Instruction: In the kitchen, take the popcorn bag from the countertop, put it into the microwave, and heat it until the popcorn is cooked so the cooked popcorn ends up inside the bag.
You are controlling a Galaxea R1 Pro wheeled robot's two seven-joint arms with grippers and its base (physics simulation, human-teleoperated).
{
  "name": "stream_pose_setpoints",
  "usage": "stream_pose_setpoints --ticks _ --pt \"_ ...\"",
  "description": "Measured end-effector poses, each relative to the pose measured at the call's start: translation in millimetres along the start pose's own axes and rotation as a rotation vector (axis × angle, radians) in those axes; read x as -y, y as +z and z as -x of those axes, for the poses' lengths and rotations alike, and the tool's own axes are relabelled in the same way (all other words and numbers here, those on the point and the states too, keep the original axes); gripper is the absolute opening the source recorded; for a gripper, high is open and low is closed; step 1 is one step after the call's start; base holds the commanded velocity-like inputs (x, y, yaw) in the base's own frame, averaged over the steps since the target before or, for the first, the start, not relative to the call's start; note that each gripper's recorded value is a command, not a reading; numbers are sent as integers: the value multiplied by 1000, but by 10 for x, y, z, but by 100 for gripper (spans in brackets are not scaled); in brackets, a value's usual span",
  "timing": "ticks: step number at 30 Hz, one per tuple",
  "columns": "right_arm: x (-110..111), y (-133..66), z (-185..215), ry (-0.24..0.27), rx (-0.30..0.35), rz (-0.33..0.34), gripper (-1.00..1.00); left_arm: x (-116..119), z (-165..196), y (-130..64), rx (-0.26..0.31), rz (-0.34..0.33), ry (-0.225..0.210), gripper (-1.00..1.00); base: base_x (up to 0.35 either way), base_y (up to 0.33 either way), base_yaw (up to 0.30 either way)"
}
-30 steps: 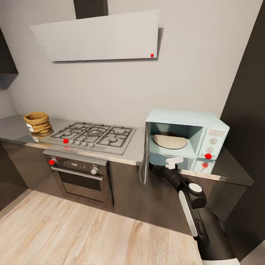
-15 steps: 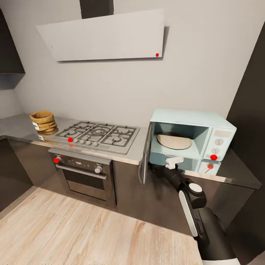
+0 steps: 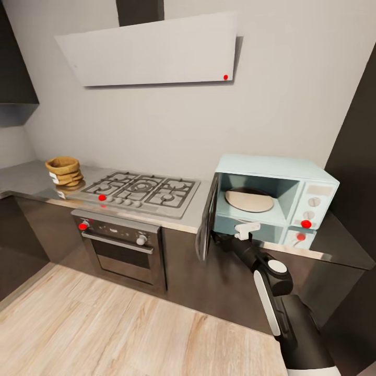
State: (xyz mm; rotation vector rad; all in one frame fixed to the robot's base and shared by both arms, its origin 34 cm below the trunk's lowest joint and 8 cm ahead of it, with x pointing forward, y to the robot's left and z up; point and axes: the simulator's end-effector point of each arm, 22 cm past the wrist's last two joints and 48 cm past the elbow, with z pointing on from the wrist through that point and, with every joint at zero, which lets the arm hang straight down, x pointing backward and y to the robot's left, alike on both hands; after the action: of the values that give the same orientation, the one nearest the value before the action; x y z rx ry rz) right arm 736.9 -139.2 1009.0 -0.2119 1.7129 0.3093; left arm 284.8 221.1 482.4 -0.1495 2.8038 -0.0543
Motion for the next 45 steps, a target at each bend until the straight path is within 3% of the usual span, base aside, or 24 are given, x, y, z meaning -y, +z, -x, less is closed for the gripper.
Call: stream_pose_setpoints --ticks 29,39,45 --pt "15 -2 1 0 1 -1 100 0 2 1 0 0 0 100 0 0 14" --pt "426 -75 13 17 9 -78 100 -2 0 0 0 1 0 100 0 0 0" --pt "853 -184 -3 -51 -7 -134 100 0 4 2 0 0 0 100 -34 -45 0"
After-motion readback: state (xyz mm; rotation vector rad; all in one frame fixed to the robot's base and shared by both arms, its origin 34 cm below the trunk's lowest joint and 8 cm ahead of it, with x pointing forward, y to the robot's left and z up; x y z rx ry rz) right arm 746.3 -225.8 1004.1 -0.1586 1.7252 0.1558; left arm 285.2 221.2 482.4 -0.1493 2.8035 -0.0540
